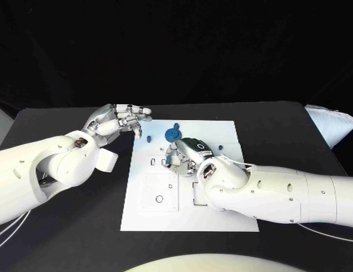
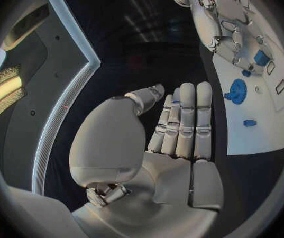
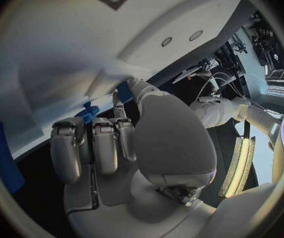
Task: Assemble the parts on the task board
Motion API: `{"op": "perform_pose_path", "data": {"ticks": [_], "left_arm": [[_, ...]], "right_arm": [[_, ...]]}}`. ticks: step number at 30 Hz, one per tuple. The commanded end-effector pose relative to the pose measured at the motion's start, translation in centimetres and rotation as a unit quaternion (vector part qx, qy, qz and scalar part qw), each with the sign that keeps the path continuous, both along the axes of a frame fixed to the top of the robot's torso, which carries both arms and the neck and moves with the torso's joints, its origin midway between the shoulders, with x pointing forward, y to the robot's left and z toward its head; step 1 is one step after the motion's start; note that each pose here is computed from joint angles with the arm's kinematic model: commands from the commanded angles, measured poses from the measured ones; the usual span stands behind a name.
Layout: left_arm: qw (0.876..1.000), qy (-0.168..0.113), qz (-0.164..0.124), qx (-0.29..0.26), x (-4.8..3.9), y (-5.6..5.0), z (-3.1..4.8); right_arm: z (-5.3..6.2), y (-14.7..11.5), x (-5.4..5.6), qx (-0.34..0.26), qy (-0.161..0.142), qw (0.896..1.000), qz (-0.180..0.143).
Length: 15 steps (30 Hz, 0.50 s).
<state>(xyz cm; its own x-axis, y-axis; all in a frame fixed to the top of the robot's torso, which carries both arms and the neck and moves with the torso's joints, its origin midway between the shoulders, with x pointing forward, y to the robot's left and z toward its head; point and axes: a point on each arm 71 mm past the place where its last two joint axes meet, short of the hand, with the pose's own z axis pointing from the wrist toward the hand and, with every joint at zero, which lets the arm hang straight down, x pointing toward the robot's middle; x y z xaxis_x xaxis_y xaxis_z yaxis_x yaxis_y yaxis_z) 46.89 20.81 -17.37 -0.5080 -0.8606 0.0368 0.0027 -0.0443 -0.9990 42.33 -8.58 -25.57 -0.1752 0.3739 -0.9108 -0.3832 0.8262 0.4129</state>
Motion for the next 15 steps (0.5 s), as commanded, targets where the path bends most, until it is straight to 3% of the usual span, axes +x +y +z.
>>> {"op": "perform_pose_path", "data": {"ticks": [1, 15], "left_arm": [[1.000, -0.002, -0.009, -0.003, -0.08, -0.18, 0.10], [1.000, -0.001, -0.010, -0.003, -0.06, -0.16, 0.08]], "right_arm": [[-0.14, 0.10, -0.06, -0.009, -0.001, 1.000, 0.006], [-0.11, 0.16, -0.10, -0.006, -0.002, 1.000, 0.011]]}}
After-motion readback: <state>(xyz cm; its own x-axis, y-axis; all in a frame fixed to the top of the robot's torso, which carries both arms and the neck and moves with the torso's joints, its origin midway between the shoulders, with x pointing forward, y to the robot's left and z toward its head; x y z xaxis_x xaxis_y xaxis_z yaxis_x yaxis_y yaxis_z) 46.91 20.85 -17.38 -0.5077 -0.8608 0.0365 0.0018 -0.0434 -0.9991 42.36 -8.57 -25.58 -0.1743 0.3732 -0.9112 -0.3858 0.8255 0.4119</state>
